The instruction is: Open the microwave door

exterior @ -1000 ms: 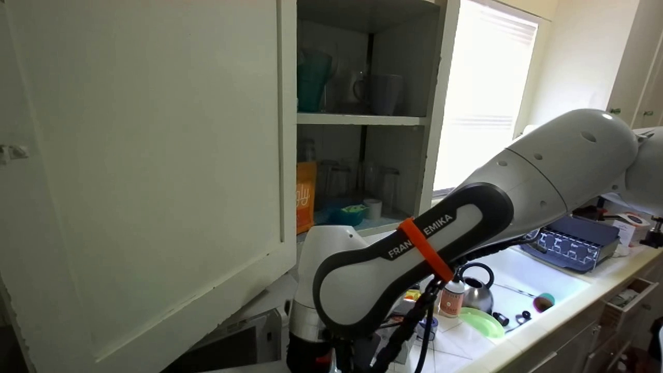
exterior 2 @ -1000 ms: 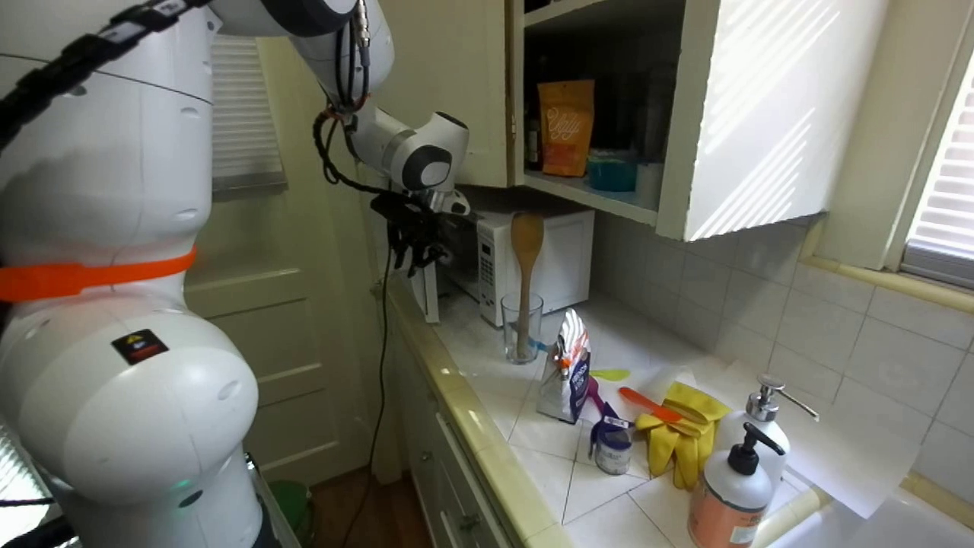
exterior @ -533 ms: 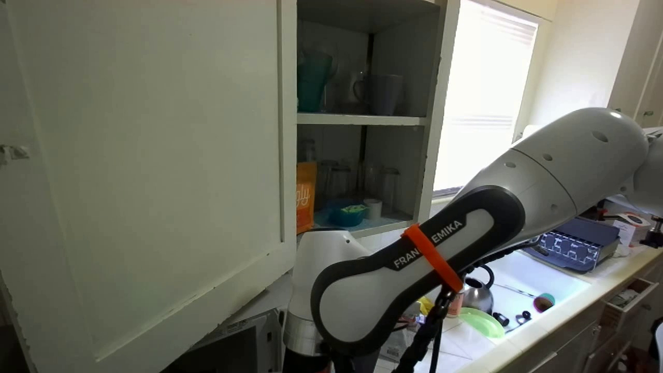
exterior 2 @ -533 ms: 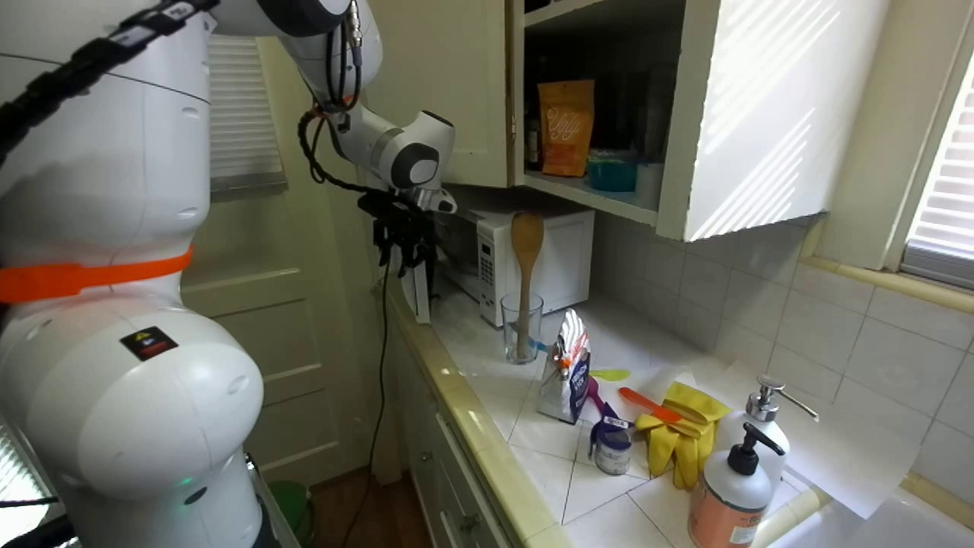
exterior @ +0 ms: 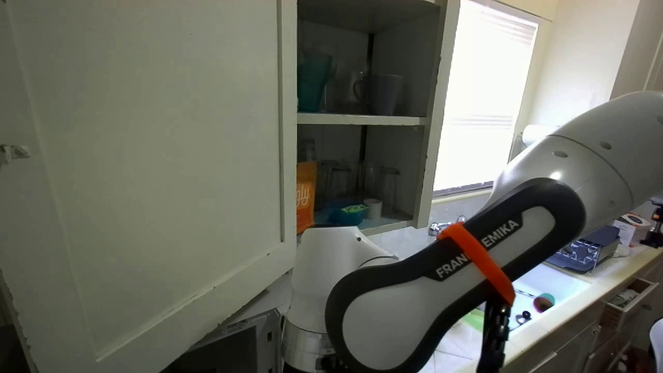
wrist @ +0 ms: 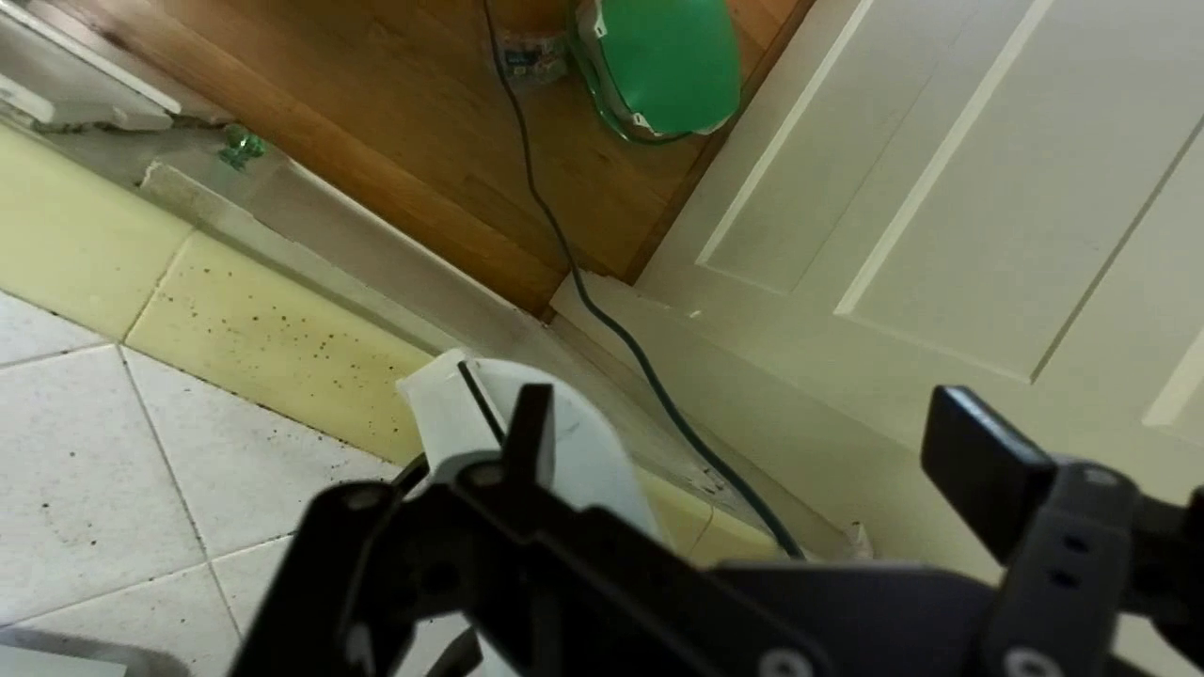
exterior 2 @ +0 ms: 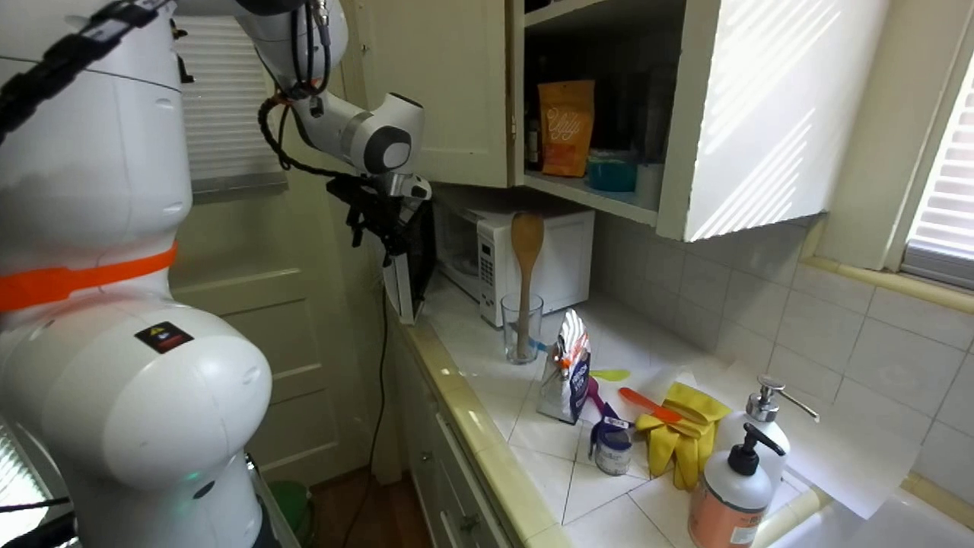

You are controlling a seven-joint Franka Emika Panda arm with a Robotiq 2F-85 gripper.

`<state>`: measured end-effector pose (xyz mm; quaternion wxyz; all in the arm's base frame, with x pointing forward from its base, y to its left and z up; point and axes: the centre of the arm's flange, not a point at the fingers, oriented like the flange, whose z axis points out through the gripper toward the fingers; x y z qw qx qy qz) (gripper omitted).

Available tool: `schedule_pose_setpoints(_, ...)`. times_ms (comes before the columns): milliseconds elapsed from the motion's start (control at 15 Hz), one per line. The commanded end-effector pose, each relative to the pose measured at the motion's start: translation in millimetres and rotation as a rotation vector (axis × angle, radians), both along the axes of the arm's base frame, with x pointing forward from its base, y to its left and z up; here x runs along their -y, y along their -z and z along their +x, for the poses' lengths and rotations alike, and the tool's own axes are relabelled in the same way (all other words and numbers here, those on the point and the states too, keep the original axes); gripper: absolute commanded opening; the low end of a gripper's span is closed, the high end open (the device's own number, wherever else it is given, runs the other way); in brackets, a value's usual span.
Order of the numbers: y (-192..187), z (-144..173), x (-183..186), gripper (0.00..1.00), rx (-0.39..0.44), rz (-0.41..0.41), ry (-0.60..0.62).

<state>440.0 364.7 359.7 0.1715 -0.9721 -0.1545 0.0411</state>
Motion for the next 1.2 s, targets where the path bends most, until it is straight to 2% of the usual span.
schedule_pose_setpoints(0,-30.8,-41.0,4.0,1.0,0.018,-0.035,0.107)
schedule_pose_setpoints(200,-50.6,-62.6,11.4,1.0,0.044,-0.075,0.183)
schedule_pose_setpoints(533,-74.4,-71.9,53.8,1.0,0.181,-0.174,0.371)
schedule_pose_setpoints(600,-79.0,-73.3,61.3,0.83,0.205,-0.187,0.409)
schedule_pose_setpoints(933,-92.0,-54.9,100.4,0.42,0.35,-0.212,0.526)
schedule_pose_setpoints(1067,-93.1,-40.3,113.1,0.27,0.417,-0.174,0.553)
schedule_pose_setpoints(1133,-91.7,-30.4,121.0,0.2,0.441,-0.128,0.556)
